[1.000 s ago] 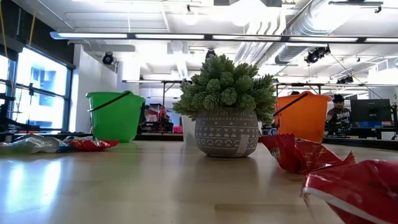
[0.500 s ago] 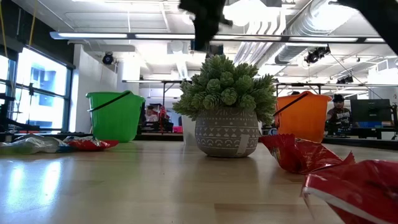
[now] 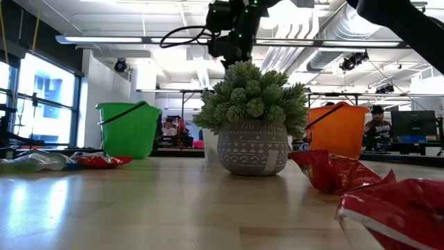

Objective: Sort candy
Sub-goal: Put the white chocolate bars into the white bucket, then put the red candy into the green bucket

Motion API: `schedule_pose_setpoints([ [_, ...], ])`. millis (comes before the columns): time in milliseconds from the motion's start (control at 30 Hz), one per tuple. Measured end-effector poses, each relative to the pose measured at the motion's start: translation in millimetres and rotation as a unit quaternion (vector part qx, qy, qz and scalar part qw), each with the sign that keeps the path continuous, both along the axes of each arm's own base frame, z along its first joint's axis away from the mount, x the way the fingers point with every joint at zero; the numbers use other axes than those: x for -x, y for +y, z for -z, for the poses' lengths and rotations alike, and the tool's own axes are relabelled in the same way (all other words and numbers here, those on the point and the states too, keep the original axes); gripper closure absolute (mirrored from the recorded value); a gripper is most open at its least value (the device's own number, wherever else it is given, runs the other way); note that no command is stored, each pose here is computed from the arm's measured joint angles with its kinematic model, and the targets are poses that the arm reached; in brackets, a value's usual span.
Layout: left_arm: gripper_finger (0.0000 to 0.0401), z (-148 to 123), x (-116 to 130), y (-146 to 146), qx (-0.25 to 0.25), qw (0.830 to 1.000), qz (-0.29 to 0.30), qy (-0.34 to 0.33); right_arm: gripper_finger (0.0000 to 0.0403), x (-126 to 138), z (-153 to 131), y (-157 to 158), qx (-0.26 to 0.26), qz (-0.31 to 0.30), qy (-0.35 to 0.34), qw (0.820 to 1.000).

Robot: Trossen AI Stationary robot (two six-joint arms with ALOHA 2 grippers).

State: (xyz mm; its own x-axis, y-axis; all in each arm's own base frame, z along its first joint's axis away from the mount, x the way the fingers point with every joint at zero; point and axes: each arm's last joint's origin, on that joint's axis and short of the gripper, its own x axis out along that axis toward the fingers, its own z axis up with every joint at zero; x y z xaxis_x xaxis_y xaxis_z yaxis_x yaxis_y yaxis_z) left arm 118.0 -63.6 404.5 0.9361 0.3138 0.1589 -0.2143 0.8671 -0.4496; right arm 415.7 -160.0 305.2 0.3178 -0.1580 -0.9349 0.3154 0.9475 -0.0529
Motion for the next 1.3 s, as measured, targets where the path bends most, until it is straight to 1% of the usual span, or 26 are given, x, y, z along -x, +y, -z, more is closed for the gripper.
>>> schedule_pose_setpoints([
  [67,0.0319,-2,2,2,-0.009,1.000,-0.022,0.001,0.0370,-4,7,3,0.006,-0.025,0.001,1.000],
  [133,0.0319,-4,4,5,-0.019,0.999,-0.034,0.001,0.0348,-7,15,4,0.016,-0.038,0.002,0.999],
  [267,0.0319,-7,10,10,-0.029,0.998,-0.053,0.001,0.0300,-7,21,3,0.025,-0.033,0.014,0.999],
  [333,0.0319,-8,15,14,-0.030,0.998,-0.062,0.001,0.0283,-5,23,3,0.020,-0.025,0.021,0.999],
  [467,0.0319,-11,23,21,-0.025,0.997,-0.078,-0.002,0.0267,-1,19,7,0.007,-0.014,0.040,0.999],
  [567,0.0319,-12,26,23,-0.026,0.996,-0.081,-0.004,0.0266,11,19,22,-0.026,0.001,0.110,0.994],
  [633,0.0319,-12,28,25,-0.028,0.996,-0.080,-0.004,0.0266,18,18,36,-0.043,0.010,0.164,0.985],
  [667,0.0319,-12,29,25,-0.029,0.996,-0.080,-0.002,0.0265,18,19,43,-0.039,0.016,0.177,0.983],
  [700,0.0319,-11,30,26,-0.031,0.996,-0.079,0.000,0.0265,16,21,51,-0.024,0.023,0.174,0.984],
  [733,0.0319,-11,31,27,-0.034,0.996,-0.079,0.003,0.0265,15,20,59,-0.021,0.028,0.170,0.985],
  [800,0.0319,-10,34,29,-0.036,0.996,-0.078,0.005,0.0265,15,15,79,-0.022,0.033,0.166,0.985],
  [900,0.0319,-11,42,35,-0.033,0.997,-0.068,-0.004,0.0265,11,13,110,-0.033,0.072,0.153,0.985],
  [967,0.0319,-12,48,40,-0.032,0.998,-0.047,-0.017,0.0265,8,13,134,-0.054,0.085,0.144,0.984],
  [1067,0.0319,-11,59,46,-0.035,0.999,0.001,-0.038,0.0265,10,10,175,-0.080,0.113,0.140,0.980],
  [1167,0.0319,-10,68,52,-0.034,0.997,0.038,-0.052,0.0265,12,11,213,-0.126,0.159,0.138,0.969],
  [1233,0.0319,-7,74,56,-0.041,0.997,0.051,-0.051,0.0265,15,11,234,-0.155,0.202,0.144,0.956],
  [1300,0.0319,-5,78,59,-0.045,0.997,0.052,-0.047,0.0265,19,11,251,-0.165,0.245,0.145,0.944],
])
